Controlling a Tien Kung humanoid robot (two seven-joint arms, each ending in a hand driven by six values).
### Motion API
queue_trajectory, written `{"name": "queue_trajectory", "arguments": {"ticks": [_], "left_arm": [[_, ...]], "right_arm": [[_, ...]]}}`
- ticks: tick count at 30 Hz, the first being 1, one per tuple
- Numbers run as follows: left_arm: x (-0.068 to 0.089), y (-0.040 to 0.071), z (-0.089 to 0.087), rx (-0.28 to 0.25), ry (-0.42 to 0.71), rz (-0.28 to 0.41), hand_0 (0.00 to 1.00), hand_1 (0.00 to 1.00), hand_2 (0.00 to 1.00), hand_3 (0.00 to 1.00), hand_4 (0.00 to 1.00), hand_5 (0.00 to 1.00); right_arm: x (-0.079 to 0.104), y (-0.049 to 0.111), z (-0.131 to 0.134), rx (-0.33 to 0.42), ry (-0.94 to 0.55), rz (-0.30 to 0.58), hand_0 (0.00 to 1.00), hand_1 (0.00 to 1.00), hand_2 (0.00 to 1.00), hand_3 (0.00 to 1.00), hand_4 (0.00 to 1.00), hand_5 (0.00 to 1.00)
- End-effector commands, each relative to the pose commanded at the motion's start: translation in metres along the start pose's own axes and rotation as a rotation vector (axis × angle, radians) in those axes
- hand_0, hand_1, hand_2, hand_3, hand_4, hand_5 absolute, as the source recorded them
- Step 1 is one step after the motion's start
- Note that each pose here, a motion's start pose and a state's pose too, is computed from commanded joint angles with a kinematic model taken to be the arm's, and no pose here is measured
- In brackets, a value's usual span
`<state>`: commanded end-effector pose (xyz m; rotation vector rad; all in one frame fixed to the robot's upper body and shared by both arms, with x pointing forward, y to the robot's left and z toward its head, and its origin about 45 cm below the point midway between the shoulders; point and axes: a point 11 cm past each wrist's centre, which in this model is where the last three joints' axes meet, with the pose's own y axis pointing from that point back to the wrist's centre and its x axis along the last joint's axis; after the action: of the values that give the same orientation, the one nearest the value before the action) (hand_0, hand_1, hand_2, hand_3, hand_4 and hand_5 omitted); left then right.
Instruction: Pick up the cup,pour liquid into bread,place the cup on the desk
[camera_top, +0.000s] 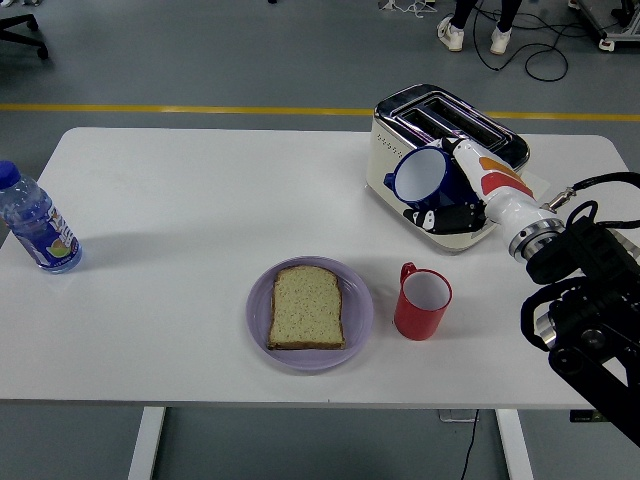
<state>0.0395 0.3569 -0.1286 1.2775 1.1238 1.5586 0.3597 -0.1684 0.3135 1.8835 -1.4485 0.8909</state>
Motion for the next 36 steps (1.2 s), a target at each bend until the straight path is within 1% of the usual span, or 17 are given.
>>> {"name": "queue_trajectory", "arguments": {"ticks": [5, 10, 14, 21, 24, 29, 30, 35, 36], "left_arm": [[0.000, 0.000, 0.000, -0.001, 0.002, -0.001, 0.633, 0.641, 0.652, 0.503, 0.241, 0.859], [0.000, 0.000, -0.002, 0.003, 0.003, -0.001, 0.633, 0.641, 0.652, 0.503, 0.241, 0.860], [-0.001, 0.000, -0.004, 0.008, 0.002, -0.001, 0.633, 0.641, 0.652, 0.504, 0.241, 0.859], [-0.001, 0.000, -0.007, 0.013, 0.000, -0.001, 0.633, 0.642, 0.652, 0.503, 0.241, 0.856], [-0.001, 0.000, -0.008, 0.015, -0.001, -0.001, 0.633, 0.641, 0.652, 0.503, 0.240, 0.856], [-0.001, 0.000, -0.010, 0.018, 0.000, -0.001, 0.633, 0.641, 0.652, 0.503, 0.240, 0.856], [-0.001, 0.000, -0.010, 0.018, 0.001, -0.001, 0.633, 0.641, 0.652, 0.503, 0.240, 0.855], [-0.001, 0.000, -0.009, 0.017, 0.004, -0.001, 0.633, 0.641, 0.652, 0.503, 0.240, 0.855], [-0.001, 0.000, -0.008, 0.016, 0.004, -0.002, 0.633, 0.641, 0.652, 0.504, 0.240, 0.855]], "right_arm": [[-0.010, -0.001, -0.018, 0.063, 0.098, -0.028, 0.429, 0.425, 0.560, 0.564, 0.579, 0.002], [-0.016, -0.002, -0.036, 0.137, 0.259, -0.032, 0.429, 0.421, 0.558, 0.565, 0.586, 0.002], [-0.019, -0.005, -0.045, 0.174, 0.360, -0.034, 0.430, 0.423, 0.558, 0.566, 0.584, 0.002], [-0.027, -0.010, -0.052, 0.204, 0.478, -0.043, 0.427, 0.422, 0.557, 0.566, 0.583, 0.002], [-0.032, -0.013, -0.052, 0.218, 0.586, -0.037, 0.428, 0.423, 0.558, 0.567, 0.583, 0.002], [-0.037, -0.016, -0.052, 0.233, 0.688, -0.034, 0.428, 0.423, 0.558, 0.567, 0.583, 0.002], [-0.038, -0.017, -0.052, 0.234, 0.704, -0.038, 0.445, 0.447, 0.569, 0.571, 0.578, 0.002], [-0.036, -0.019, -0.055, 0.248, 0.756, -0.020, 0.445, 0.447, 0.569, 0.571, 0.578, 0.002], [-0.035, -0.020, -0.057, 0.253, 0.773, -0.008, 0.482, 0.479, 0.584, 0.574, 0.572, 0.002]]}}
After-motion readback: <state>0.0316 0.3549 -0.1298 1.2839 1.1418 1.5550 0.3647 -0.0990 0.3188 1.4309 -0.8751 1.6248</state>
